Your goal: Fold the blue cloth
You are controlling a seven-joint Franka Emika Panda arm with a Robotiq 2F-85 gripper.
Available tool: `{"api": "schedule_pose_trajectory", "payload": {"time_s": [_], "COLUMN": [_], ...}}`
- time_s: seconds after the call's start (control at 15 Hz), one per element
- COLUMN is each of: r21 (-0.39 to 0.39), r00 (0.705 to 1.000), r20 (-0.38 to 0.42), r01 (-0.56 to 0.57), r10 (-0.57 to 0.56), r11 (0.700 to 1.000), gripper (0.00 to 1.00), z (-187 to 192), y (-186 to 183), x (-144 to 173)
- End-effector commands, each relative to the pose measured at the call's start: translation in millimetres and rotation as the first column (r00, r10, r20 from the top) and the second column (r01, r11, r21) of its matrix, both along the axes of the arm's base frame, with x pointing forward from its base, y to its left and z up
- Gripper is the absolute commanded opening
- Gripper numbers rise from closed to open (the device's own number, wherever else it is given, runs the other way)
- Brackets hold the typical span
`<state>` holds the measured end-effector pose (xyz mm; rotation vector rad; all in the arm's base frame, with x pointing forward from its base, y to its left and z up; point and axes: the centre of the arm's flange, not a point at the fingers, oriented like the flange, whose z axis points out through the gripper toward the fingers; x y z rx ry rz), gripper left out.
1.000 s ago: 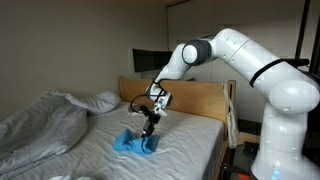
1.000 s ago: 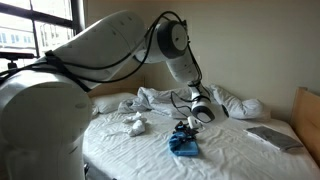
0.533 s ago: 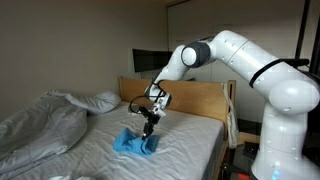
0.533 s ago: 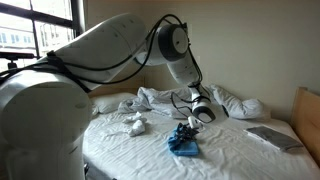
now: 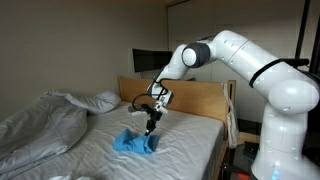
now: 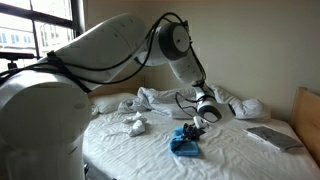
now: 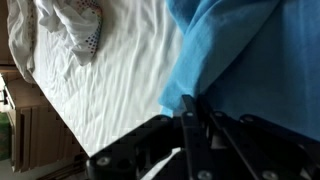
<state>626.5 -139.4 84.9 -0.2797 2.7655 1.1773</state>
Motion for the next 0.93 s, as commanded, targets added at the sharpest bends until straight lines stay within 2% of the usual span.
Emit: {"api": "schedule_pose_trajectory", "payload": {"time_s": [0.0, 0.2, 0.47, 0.53, 0.67, 0.87], "r21": [-0.037, -0.050, -0.030, -0.031, -0.034, -0.024], "r00": [0.999, 0.997, 0.998, 0.998, 0.999, 0.999], "r20": [-0.022, -0.026, -0.012, -0.004, 0.000, -0.017], "r01": [0.045, 0.066, 0.061, 0.055, 0.047, 0.048], "r10": [-0.046, -0.068, -0.061, -0.055, -0.047, -0.048], "r11": [0.998, 0.997, 0.998, 0.998, 0.998, 0.999], "gripper": [0.08, 0.08, 0.08, 0.33, 0.34, 0.53], "z": [15, 16, 17, 20, 25, 29], "y": [-28, -47, -53, -51, -43, -33], "x": [-3, -5, -5, -6, -8, -12]}}
